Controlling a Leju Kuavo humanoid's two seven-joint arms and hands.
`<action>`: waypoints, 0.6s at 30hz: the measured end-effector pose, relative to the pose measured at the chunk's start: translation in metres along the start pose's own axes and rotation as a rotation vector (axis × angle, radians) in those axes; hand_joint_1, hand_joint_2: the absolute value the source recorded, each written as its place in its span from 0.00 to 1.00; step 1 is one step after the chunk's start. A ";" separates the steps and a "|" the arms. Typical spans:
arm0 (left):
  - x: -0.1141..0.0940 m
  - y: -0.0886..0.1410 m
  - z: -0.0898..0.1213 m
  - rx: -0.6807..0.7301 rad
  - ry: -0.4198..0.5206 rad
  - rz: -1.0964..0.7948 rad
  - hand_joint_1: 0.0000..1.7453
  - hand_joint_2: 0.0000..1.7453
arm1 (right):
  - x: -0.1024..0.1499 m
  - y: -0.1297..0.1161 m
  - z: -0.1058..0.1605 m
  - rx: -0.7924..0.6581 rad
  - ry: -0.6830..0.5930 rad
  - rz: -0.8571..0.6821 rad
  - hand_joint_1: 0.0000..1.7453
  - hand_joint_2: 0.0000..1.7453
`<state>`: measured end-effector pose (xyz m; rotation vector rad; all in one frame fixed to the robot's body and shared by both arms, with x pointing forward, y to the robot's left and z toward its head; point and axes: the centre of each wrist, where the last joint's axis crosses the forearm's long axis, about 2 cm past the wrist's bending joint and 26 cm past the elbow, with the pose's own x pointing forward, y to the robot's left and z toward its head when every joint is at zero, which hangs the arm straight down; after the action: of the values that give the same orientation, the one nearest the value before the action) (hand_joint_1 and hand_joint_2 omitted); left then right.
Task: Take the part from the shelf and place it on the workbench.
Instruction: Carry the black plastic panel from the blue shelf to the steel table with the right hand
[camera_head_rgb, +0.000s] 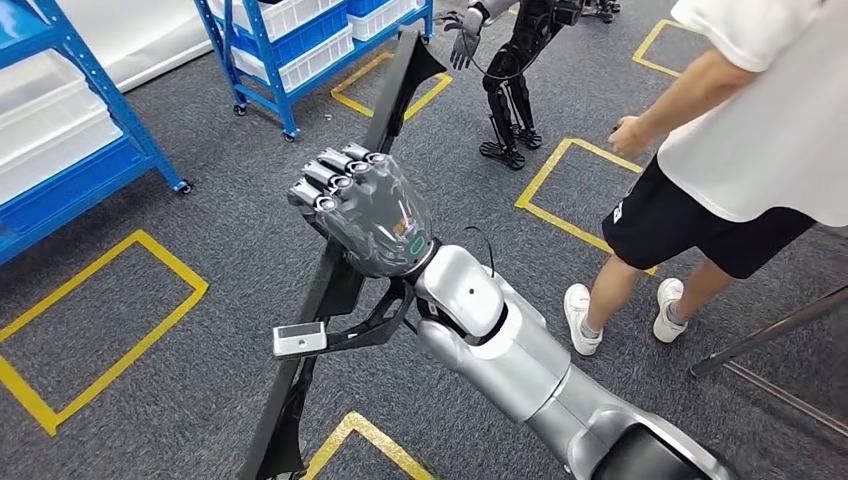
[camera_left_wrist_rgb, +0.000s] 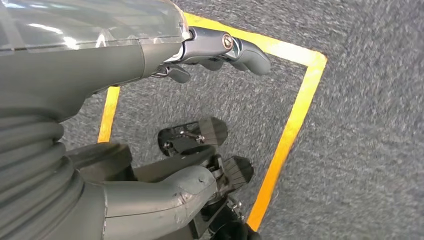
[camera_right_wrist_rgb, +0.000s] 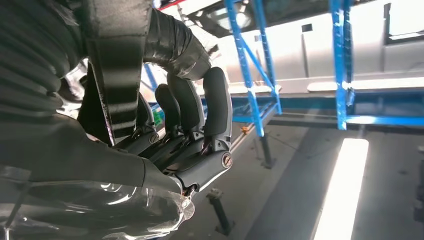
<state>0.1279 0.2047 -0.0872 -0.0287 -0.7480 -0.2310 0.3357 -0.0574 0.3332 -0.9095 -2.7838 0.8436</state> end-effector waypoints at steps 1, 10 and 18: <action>0.001 -0.001 0.000 -0.003 -0.001 0.000 0.00 1.00 | -0.001 0.000 0.001 0.002 0.001 0.004 0.81 1.00; 0.002 -0.002 -0.001 -0.012 -0.002 -0.005 0.00 1.00 | -0.006 0.002 0.009 0.024 0.011 0.030 0.81 1.00; 0.004 0.001 -0.002 -0.017 -0.004 -0.013 0.00 1.00 | -0.006 0.001 0.009 0.022 0.005 0.041 0.81 1.00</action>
<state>0.1320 0.2049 -0.0861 -0.0404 -0.7509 -0.2496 0.3390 -0.0640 0.3254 -0.9674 -2.7546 0.8751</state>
